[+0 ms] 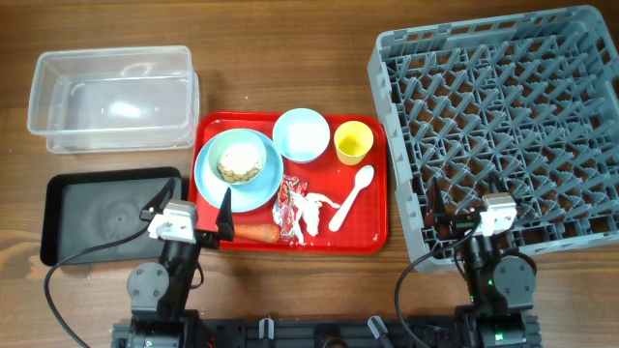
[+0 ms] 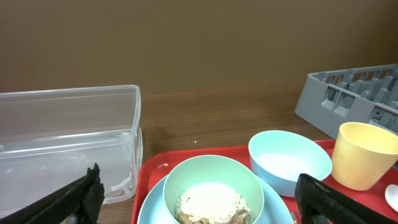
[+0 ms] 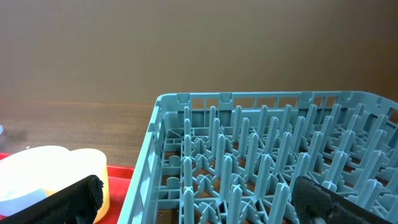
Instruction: Sort waste into correct bins and load items into the dishwasher rack
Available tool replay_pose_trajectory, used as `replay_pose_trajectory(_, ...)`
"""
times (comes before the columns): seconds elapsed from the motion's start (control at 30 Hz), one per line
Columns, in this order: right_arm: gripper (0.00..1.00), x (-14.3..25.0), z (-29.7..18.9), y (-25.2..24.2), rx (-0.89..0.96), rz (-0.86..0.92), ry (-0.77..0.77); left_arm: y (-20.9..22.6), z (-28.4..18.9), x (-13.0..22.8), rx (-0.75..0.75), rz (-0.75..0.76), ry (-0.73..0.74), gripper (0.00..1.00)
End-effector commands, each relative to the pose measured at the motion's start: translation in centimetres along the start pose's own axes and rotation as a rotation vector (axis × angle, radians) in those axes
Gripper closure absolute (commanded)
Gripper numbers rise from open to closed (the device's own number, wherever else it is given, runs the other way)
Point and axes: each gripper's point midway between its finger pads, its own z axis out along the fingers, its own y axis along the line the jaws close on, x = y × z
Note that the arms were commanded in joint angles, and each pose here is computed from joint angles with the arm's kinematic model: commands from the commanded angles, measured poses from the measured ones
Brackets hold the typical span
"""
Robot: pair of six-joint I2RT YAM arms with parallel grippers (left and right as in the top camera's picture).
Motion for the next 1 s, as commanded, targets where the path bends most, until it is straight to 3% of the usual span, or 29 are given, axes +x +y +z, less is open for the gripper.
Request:
replay_pose_trajectory(0.0,0.0,-0.3,0.0,-0.2,0.007,-0.014,-0.012,-0.2,0.0,0.2,0.016,0.007,0.008,0.0)
replay_pose_trajectory(0.57,0.0,-0.5,0.0,-0.2,0.008,-0.013,-0.021,-0.2,0.0,0.0,0.015,0.008,0.0,0.0)
replay_pose_trajectory(0.8,0.0,-2.8,-0.5,-0.2,0.007,0.035,-0.063,-0.4,-0.4,-1.5,0.025,-0.193,-0.016,0.0)
replay_pose_trajectory(0.97,0.0,-4.9,-1.3,-0.2,0.007,0.095,0.002,0.1,-1.1,-3.7,-0.021,-0.23,0.048,0.0)
